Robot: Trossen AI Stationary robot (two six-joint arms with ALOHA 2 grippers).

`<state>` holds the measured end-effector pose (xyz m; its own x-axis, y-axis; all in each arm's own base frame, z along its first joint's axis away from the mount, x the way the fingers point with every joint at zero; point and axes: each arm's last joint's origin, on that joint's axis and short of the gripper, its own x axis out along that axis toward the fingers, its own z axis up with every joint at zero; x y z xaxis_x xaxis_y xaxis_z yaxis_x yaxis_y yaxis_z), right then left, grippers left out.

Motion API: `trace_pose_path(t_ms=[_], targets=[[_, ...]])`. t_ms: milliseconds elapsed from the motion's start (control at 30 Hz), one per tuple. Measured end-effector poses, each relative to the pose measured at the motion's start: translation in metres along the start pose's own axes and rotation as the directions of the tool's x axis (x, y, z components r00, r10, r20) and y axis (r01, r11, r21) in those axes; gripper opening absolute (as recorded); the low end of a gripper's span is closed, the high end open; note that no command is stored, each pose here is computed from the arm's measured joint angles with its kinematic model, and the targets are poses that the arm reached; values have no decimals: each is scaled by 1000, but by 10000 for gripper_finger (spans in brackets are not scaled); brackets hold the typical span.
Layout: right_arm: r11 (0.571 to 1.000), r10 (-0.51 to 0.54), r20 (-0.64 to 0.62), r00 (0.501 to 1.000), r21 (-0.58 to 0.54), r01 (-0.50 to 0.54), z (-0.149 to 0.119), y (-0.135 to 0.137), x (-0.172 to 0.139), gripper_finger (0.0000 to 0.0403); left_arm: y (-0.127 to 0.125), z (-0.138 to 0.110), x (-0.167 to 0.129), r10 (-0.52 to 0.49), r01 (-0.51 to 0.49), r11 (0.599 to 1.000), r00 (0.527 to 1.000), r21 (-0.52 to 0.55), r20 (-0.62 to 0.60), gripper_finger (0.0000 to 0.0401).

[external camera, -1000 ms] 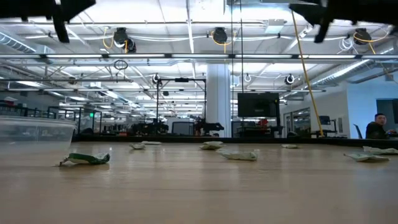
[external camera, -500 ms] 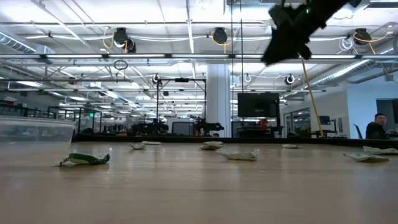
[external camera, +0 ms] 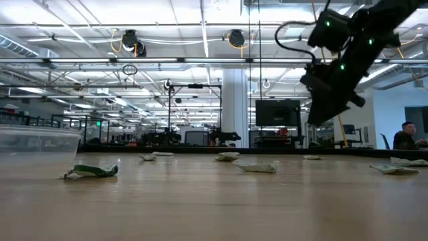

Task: Pick and place Stevia / Truvia into bins
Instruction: Put the light green stevia packet into the transparent bin

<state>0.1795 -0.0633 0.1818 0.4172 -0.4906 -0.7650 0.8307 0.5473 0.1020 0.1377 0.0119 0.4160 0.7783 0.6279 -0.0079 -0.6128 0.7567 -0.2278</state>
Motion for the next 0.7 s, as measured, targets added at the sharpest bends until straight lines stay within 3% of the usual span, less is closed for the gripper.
trace_pose_path(t_ms=[167, 300, 367, 467, 700], targets=[[989, 121, 81, 989, 74, -127, -4, -19, 23, 135, -6, -9, 21, 61, -61, 998, 998, 12, -24, 82], [993, 65, 45, 997, 92, -69, -9, -35, 30, 154, 0, -10, 30, 122, -121, 993, 992, 9, -23, 127], [990, 97, 20, 995, 99, -99, -8, -36, 31, 157, 6, -9, 33, 136, -137, 990, 990, -45, -22, 140], [986, 132, -9, 991, 100, -131, -10, -36, 30, 155, 14, -5, 35, 125, -127, 983, 992, -134, -18, 146], [994, 91, -35, 995, 66, -89, -14, -37, 37, 147, 29, -6, 42, 112, -117, 989, 992, -93, -64, 131]])
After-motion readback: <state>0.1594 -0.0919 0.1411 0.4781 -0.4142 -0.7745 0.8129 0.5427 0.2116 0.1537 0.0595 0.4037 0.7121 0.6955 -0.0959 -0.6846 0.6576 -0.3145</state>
